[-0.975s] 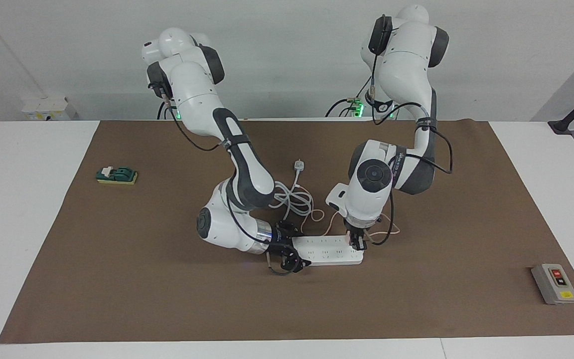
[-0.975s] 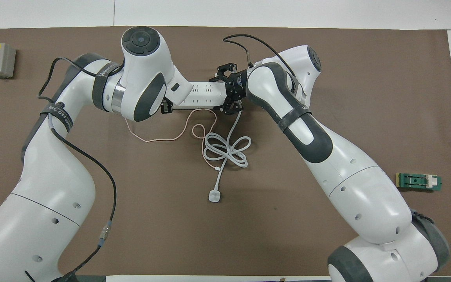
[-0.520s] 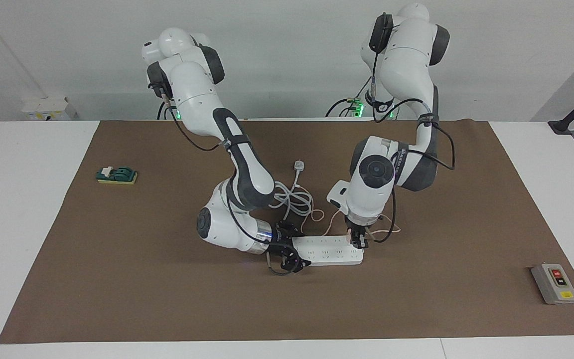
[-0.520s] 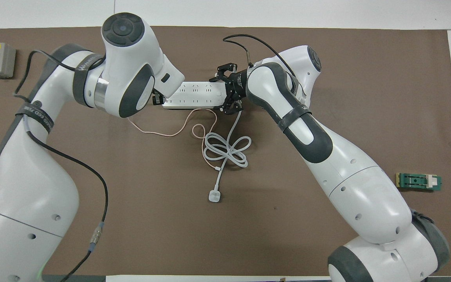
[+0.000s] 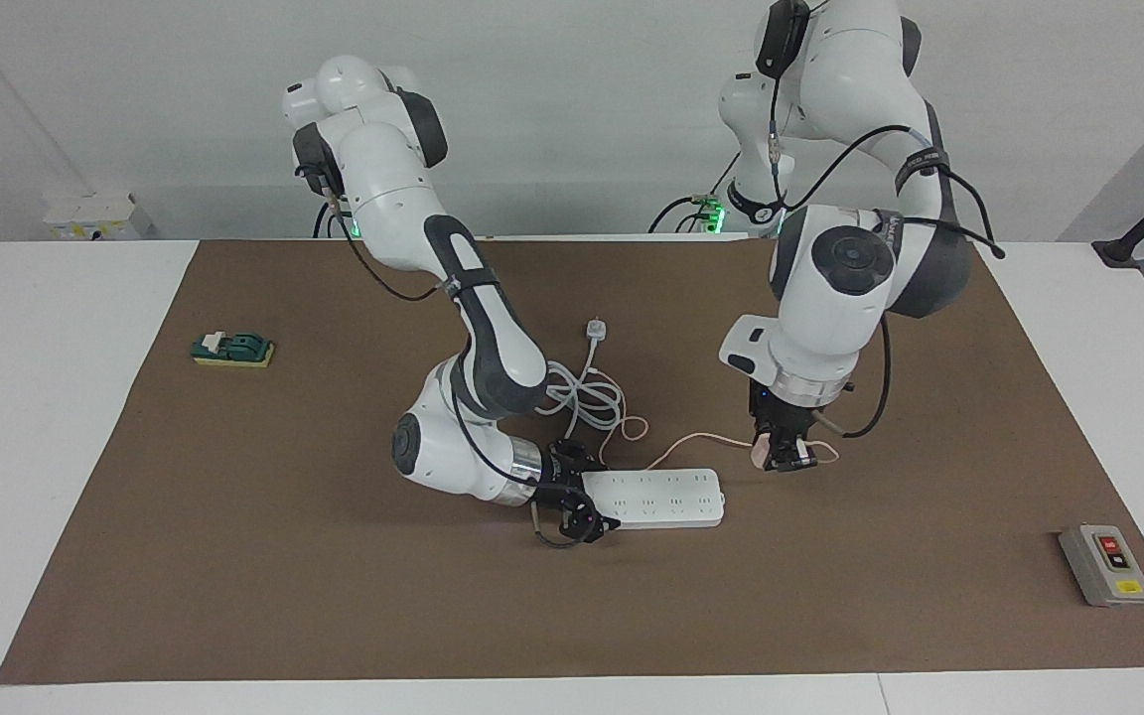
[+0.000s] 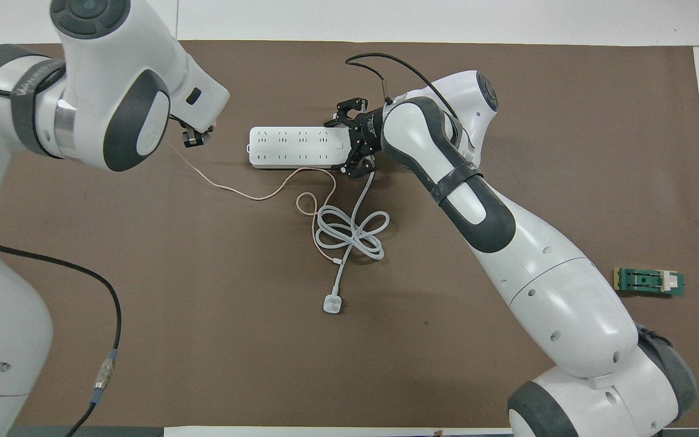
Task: Unplug charger and place it aside
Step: 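Pull the pink charger out of the strip with the left gripper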
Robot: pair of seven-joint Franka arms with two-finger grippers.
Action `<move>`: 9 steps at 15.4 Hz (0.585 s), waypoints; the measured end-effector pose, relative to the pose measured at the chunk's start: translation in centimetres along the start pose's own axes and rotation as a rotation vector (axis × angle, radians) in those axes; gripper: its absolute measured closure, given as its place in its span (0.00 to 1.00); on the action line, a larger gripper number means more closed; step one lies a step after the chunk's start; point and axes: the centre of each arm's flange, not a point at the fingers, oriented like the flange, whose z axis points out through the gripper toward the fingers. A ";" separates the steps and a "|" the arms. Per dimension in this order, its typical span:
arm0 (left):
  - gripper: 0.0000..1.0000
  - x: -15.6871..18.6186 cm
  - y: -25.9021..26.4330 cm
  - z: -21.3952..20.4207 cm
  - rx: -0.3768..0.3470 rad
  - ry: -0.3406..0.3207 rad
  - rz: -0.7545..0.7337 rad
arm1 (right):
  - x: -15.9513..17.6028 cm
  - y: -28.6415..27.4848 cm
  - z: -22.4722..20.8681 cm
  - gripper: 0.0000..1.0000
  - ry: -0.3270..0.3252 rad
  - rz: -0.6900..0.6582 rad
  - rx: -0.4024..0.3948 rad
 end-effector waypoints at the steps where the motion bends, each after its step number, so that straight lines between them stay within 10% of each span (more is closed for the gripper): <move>1: 0.70 -1.4 -0.1 -1.1 -0.004 -0.004 -0.017 | 0.0 0.0 0.0 0.01 0.000 0.000 0.000; 9: 0.70 -13.6 -0.3 -7.3 -0.066 -0.028 -0.086 | -1.0 -0.5 -2.2 0.00 -0.013 0.000 0.007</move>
